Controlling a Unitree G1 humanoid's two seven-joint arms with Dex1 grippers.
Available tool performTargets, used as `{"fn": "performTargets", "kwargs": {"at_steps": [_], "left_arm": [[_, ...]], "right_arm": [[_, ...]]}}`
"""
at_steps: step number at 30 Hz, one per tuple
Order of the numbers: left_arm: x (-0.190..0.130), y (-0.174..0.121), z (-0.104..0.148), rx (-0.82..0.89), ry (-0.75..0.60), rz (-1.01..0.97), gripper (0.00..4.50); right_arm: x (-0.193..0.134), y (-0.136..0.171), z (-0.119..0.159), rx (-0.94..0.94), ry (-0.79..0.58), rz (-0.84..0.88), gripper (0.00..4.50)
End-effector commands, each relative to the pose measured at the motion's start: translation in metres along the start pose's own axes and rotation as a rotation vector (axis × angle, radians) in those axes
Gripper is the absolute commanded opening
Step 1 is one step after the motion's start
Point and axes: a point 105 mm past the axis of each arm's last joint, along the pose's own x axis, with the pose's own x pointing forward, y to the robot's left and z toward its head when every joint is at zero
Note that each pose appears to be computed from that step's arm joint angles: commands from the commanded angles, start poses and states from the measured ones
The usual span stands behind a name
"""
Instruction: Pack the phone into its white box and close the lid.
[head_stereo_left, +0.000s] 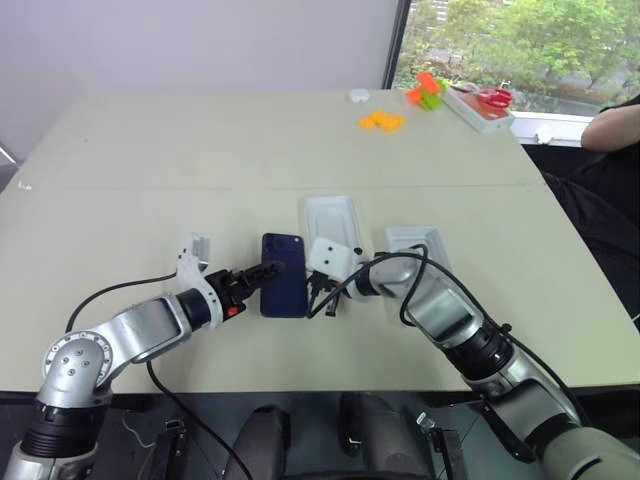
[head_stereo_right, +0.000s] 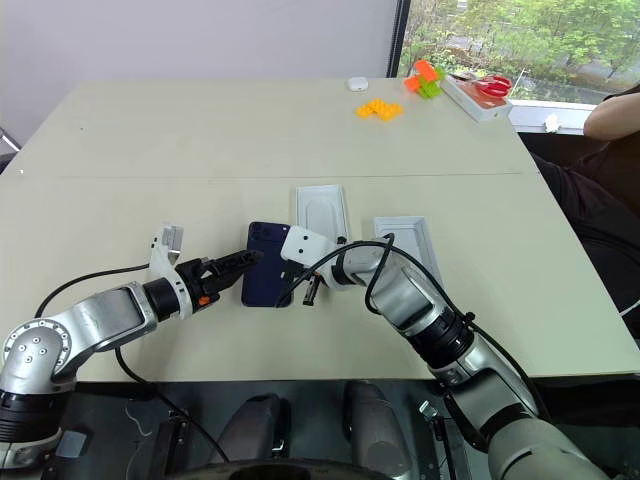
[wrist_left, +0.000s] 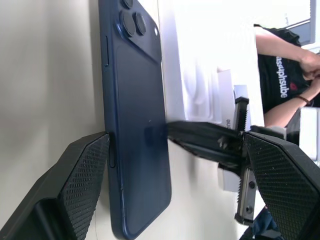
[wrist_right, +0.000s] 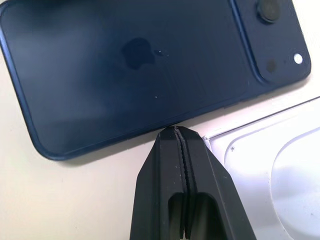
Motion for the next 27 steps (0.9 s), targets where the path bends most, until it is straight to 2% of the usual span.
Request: {"fn": "performTargets", "kwargs": {"at_steps": [1,6,15,27], "left_arm": [[0.003,-0.024,-0.016,0.023,0.066,-0.109,4.50],[0.001,-0.026,-0.015,0.027,0.058,-0.122,4.50],[-0.002,-0.005,-0.017,0.041,0.082,-0.013,4.50],[-0.011,0.029,-0.011,0.192,0.154,0.237,4.50]], "right_arm": [[0.011,0.024,0.015,-0.013,-0.052,0.108,0.04],[0.011,0.024,0.014,-0.011,-0.051,0.108,0.04],[0.010,0.024,0.014,-0.009,-0.048,0.108,0.04],[0.011,0.025,0.014,-0.012,-0.047,0.114,0.04]]}}
